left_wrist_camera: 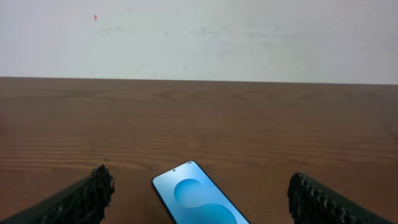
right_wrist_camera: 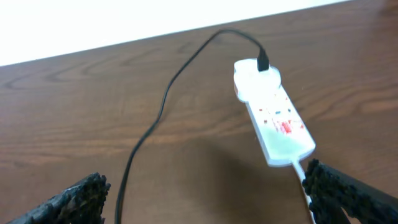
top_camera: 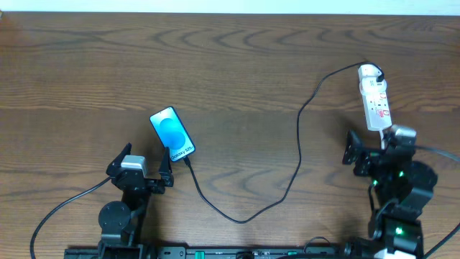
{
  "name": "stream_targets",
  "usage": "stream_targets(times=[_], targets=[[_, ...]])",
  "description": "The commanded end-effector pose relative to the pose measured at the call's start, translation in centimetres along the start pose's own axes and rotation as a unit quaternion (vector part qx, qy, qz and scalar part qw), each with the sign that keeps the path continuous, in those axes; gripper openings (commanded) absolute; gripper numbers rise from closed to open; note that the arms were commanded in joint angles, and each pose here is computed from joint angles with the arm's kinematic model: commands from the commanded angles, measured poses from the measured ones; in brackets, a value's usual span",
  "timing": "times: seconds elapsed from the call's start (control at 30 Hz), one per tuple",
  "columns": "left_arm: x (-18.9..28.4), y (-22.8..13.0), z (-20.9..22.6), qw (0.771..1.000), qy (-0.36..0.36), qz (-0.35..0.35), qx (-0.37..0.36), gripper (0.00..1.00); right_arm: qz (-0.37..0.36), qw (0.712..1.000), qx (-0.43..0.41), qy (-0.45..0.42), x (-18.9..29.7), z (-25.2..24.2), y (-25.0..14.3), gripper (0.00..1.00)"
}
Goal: Plug charger to phone and switch on socket
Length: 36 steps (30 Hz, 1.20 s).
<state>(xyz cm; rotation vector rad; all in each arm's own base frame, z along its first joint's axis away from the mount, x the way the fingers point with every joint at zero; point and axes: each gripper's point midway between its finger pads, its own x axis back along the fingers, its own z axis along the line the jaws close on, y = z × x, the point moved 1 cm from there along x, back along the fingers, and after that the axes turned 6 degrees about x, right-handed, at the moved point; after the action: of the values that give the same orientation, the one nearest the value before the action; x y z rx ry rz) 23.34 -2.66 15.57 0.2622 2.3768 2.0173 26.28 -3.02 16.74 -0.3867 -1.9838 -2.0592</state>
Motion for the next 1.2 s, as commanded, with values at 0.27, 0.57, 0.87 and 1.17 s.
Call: stream_targets(times=[0.27,0.57,0.87,1.17], targets=[[-0.1,-1.5,-0.1,1.000,-0.007,0.024,-0.007,0.91,-0.077,0.997,0.024,-0.017,1.4,0.8,-3.2,0.99],[-0.1,-1.5,-0.1,1.000,-0.007,0.024,-0.007,0.91,-0.138,0.988,0.029,-0.070,2.5,-0.4,-2.0,0.99],[-0.1,-1.5,-0.1,1.000,-0.007,0.024,-0.007,0.91,-0.134,0.985,0.062,-0.090,2.6,-0.8,-2.0,0.99],[-0.1,-1.5,-0.1,1.000,-0.007,0.024,-0.007,0.92,-0.134,0.984,0.075,-0.090,2.5,-0.8,-2.0,0.99]])
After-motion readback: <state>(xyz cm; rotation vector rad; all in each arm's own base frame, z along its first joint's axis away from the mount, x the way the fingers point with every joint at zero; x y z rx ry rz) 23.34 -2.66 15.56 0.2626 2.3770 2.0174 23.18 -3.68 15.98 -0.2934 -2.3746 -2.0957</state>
